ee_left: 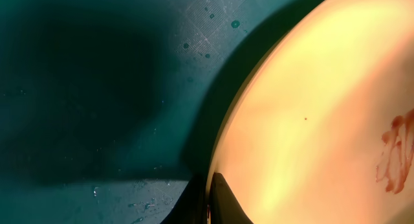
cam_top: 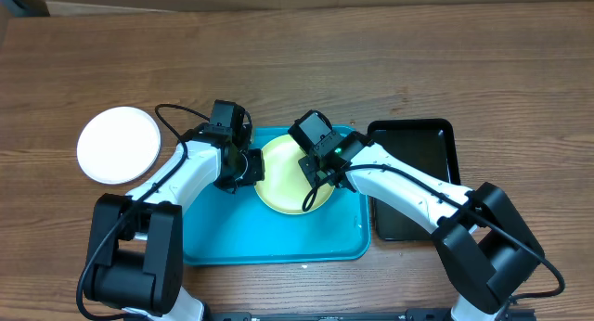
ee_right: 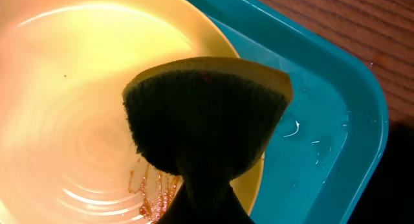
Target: Clean dirty plates on tray and stack at the side
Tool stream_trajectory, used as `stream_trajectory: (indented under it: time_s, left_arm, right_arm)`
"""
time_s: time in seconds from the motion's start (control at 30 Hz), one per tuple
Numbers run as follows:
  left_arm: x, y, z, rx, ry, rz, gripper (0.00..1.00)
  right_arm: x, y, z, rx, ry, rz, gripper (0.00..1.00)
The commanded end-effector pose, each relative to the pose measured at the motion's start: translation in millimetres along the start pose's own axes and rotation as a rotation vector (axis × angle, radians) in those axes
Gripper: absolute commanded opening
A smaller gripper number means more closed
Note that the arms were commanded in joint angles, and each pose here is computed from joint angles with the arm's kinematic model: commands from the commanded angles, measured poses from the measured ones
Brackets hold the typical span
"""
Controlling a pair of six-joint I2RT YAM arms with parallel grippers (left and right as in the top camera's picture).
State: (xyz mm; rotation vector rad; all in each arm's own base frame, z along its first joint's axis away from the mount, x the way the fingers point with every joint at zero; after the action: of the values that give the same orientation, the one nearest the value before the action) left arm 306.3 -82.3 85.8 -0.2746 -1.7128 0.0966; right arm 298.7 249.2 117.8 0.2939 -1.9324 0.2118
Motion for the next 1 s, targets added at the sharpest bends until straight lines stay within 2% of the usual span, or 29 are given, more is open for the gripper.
stream_trajectory:
  time_s: [0.0, 0.03, 0.13, 0.17, 0.2, 0.33, 0.53, 0.73, 0.77, 0.9, 0.97]
  left_arm:
    - [-4, -1, 3, -0.015, 0.015, -0.003, 0.05]
    - [-4, -1, 3, -0.015, 0.016, -0.003, 0.05]
    - [-4, -1, 4, -0.015, 0.016, -0.003, 0.05]
    - [-4, -1, 4, -0.015, 0.016, -0.003, 0.05]
    - [-4, -1, 4, -0.015, 0.017, -0.003, 0.05]
    - [-4, -1, 4, -0.014, 0.017, -0.003, 0.05]
    - [-4, -1, 4, -0.015, 0.017, -0.003, 0.05]
    - [-4, -1, 4, -0.015, 0.017, -0.003, 0.04]
    - [-4, -1, 4, -0.015, 0.017, -0.003, 0.04]
    - [-4, -1, 4, -0.015, 0.017, -0.003, 0.04]
    - [-4, -1, 4, -0.015, 0.017, -0.003, 0.04]
  right_arm:
    - [6, 3, -7, 0.006, -0.026, -0.019, 0.06]
    - [6, 4, -7, 0.007, -0.023, -0.026, 0.11]
    - [6, 6, -5, 0.007, -0.009, -0.055, 0.36]
    - [6, 6, -4, 0.008, -0.005, -0.059, 0.52]
    - [6, 6, -5, 0.008, -0.008, -0.052, 0.58]
    - [5, 0, -12, -0.003, -0.055, -0.008, 0.61]
    - [5, 0, -15, -0.011, -0.075, -0.016, 0.60]
    - [-7, 0, -10, -0.006, -0.044, -0.004, 0.52]
    - [-12, 0, -8, -0.003, -0.030, 0.002, 0.46]
    - [-29, 1, 1, 0.004, 0.025, 0.003, 0.12]
    - [-34, 2, 4, 0.005, 0.047, -0.006, 0.04]
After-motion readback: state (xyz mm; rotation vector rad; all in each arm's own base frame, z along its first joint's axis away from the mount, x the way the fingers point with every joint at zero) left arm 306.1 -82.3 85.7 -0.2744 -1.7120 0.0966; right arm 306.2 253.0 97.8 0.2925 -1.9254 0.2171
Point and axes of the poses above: each gripper's point midway between its finger pads, its own x axis back along the fingers, its own y axis along the line the jaws close on, z = x × y, the point moved 8 cm from there along x, back along the fingers, and after that the axes turned 11 degrees about -x, right-handed, at the moved point
